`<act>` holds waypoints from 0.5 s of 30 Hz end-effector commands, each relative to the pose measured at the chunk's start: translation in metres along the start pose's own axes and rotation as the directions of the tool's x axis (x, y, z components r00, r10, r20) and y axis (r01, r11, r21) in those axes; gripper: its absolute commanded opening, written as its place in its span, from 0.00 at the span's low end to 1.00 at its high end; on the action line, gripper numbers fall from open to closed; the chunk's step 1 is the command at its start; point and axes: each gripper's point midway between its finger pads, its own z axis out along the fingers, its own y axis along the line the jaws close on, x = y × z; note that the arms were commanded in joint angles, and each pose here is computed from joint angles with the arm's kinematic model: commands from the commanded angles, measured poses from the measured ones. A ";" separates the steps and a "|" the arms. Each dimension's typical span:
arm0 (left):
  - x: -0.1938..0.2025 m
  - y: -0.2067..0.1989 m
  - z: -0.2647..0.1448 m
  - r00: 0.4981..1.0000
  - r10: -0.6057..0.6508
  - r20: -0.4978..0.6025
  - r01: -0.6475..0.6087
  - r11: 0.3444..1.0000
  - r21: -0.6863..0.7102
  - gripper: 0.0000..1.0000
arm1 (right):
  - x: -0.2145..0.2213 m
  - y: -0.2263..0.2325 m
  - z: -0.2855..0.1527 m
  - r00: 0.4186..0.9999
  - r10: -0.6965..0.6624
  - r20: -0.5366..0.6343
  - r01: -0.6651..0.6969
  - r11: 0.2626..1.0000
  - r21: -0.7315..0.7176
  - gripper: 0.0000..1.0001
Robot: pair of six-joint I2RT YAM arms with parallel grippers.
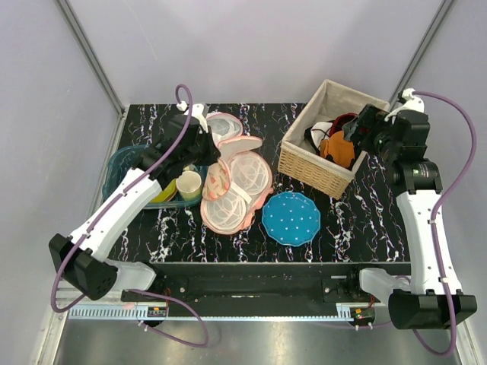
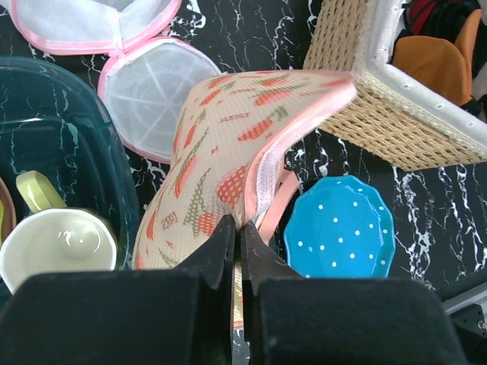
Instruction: Unzip the laundry bag and remove the bra
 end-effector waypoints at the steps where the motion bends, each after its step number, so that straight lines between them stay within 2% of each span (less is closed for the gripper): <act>1: -0.008 0.010 0.008 0.999 0.027 0.033 -0.025 0.998 -0.056 0.00 | 0.032 0.004 0.002 0.994 0.015 -0.104 -0.020 0.999 -0.049 1.00; 4: 0.003 -0.001 0.014 0.998 0.066 0.004 -0.066 0.998 0.002 0.00 | 0.046 -0.001 0.001 0.991 0.021 -0.135 -0.026 0.999 -0.042 1.00; 5: 0.011 -0.011 0.015 0.997 0.074 -0.021 -0.073 0.996 0.049 0.04 | 0.048 -0.002 0.002 0.990 0.021 -0.138 -0.027 0.999 -0.039 1.00; 6: 0.020 -0.016 0.017 0.996 0.076 -0.045 -0.073 0.994 0.082 0.56 | 0.050 -0.001 0.001 0.990 0.023 -0.142 -0.030 0.999 -0.043 1.00; 7: 0.025 -0.018 0.018 0.995 0.078 -0.061 -0.071 0.993 0.097 0.74 | 0.050 -0.002 -0.001 0.990 0.028 -0.141 -0.035 0.998 -0.043 1.00; 9: 0.036 -0.012 0.018 0.992 0.080 -0.095 -0.072 0.994 0.079 0.92 | 0.053 0.000 -0.003 0.987 0.029 -0.156 -0.038 0.998 -0.056 1.00; 12: 0.033 -0.003 0.003 0.991 0.087 -0.098 -0.084 0.996 0.034 0.95 | 0.054 -0.001 -0.008 0.986 0.021 -0.164 -0.030 0.998 -0.052 1.00; 15: 0.020 -0.011 -0.026 0.997 0.074 -0.034 -0.072 0.995 0.074 0.96 | 0.052 -0.011 -0.013 0.986 0.013 -0.163 -0.012 1.000 0.010 1.00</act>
